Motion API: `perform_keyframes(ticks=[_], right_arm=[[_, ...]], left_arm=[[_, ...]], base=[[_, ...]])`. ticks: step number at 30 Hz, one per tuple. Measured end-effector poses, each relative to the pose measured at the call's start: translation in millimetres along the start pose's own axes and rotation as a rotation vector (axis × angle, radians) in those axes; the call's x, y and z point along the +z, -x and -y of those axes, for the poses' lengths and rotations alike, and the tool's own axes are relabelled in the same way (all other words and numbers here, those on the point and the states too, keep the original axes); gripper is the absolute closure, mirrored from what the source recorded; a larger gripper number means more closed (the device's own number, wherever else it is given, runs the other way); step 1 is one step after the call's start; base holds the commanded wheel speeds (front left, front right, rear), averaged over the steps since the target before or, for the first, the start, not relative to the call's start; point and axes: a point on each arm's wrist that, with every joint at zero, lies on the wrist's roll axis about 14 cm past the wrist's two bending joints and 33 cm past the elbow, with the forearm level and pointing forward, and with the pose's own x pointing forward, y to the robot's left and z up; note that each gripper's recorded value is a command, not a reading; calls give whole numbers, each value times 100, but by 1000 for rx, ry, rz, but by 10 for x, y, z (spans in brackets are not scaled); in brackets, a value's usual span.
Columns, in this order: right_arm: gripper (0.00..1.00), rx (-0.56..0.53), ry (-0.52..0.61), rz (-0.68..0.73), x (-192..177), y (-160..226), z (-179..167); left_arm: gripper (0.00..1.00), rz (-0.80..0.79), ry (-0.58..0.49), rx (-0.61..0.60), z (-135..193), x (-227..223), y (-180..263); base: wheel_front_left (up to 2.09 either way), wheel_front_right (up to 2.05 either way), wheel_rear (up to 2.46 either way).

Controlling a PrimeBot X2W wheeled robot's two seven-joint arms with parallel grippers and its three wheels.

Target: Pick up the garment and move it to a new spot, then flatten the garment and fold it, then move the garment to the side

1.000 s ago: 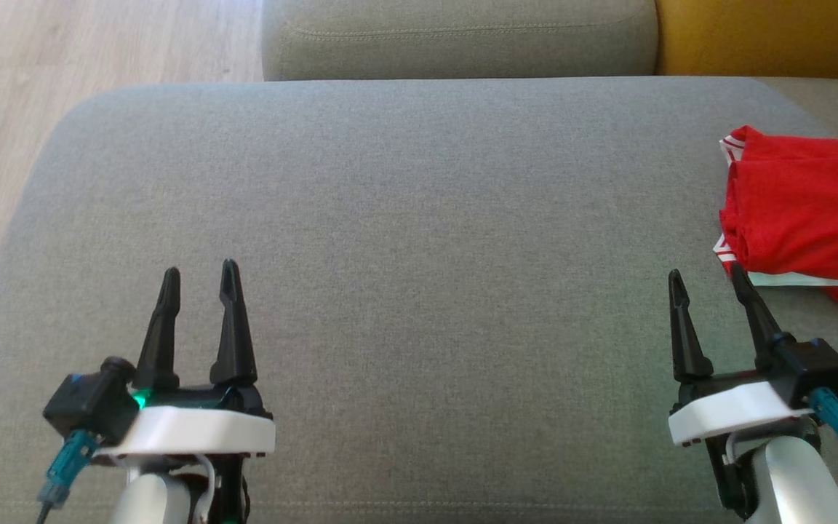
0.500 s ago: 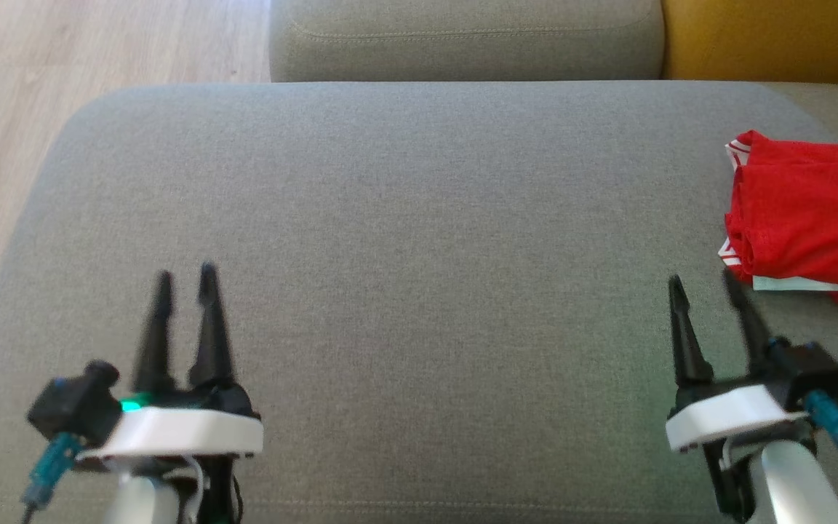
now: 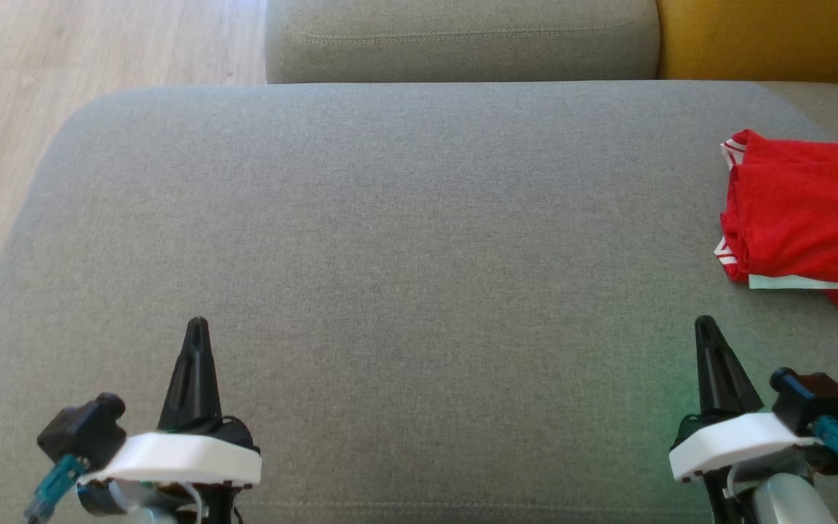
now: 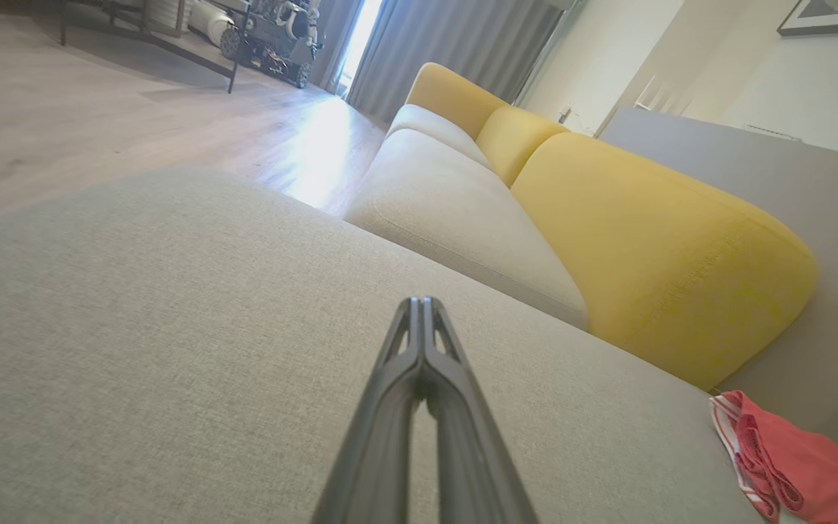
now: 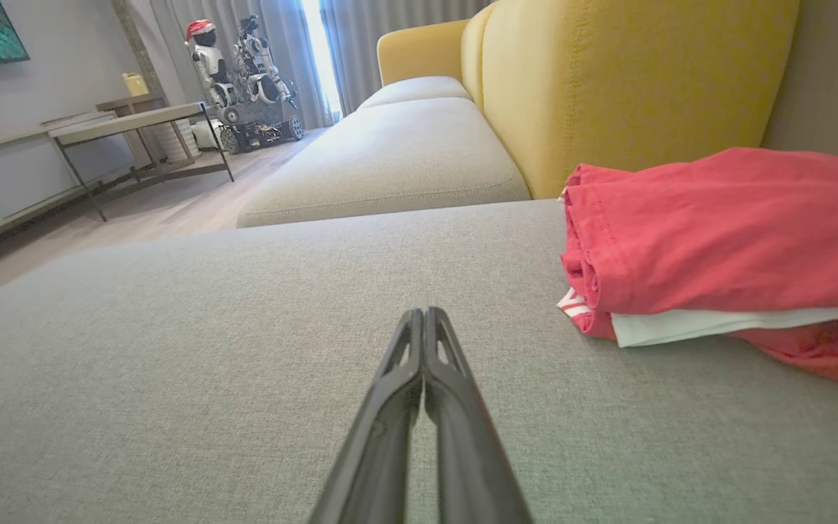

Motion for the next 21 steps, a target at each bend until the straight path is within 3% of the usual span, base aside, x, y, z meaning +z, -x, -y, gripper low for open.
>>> perform_keyframes(ticks=[21], right_arm=[[100,-78,-268,8,32,32,157]], left_arm=[[100,-74,202,25,-63,-135,-41]], base=[[0,0,0]])
